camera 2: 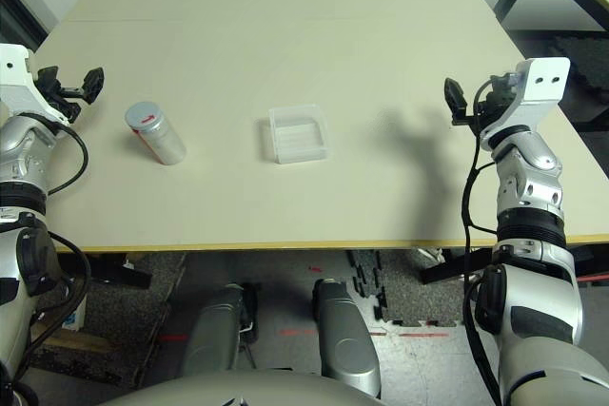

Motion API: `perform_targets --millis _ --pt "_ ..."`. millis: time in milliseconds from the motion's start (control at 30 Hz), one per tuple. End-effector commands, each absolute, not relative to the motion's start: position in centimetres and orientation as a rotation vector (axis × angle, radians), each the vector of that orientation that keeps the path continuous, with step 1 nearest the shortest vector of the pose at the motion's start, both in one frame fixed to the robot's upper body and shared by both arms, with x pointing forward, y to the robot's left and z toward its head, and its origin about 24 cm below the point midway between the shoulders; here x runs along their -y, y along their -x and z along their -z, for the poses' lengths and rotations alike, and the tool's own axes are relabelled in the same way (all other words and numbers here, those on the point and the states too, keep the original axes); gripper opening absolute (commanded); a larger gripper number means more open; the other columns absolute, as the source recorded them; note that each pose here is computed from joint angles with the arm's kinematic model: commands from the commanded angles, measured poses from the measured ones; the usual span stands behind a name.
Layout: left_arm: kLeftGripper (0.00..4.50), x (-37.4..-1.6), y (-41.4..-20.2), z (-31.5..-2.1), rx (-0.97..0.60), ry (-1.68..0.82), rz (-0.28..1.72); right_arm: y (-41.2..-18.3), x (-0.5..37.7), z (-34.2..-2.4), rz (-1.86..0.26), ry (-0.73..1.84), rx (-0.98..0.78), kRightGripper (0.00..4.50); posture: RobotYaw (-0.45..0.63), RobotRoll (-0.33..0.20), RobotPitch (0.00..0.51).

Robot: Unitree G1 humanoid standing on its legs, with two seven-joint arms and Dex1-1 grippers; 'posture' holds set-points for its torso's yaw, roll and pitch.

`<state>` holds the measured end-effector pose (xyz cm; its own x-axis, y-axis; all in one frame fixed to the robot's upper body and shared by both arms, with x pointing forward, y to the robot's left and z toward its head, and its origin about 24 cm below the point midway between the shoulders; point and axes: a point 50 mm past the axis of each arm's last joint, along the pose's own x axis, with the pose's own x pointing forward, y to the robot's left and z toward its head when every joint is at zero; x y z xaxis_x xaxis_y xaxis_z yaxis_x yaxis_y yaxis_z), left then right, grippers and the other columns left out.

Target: Pour the medicine from the bottle into the box.

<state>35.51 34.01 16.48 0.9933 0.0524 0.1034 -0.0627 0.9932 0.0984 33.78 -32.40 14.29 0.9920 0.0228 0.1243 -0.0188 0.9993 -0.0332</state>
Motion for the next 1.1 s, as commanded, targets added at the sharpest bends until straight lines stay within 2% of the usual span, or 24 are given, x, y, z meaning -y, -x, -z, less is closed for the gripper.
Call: perform_targets --millis 33,533,800,1100 --pt "4.45 -33.9 -35.5 -16.2 0.089 -0.111 -0.053 -33.1 33.3 -13.9 0.01 0.031 0.118 4.5 -0.16 0.0 0.145" --pt "4.45 -33.8 -35.6 -16.5 0.095 -0.099 -0.032 -33.8 32.3 -15.1 -0.066 0.032 0.153 4.5 -0.13 0.0 0.141" --pt "4.45 -34.5 -34.8 -16.7 0.091 -0.105 0.015 -33.9 27.7 -16.9 -0.444 0.017 0.214 4.5 -0.11 0.0 0.141" --pt "4.45 -35.6 -33.8 -18.3 0.099 -0.107 0.047 -32.0 21.8 -17.8 -0.961 0.042 0.204 4.5 -0.07 0.0 0.148"
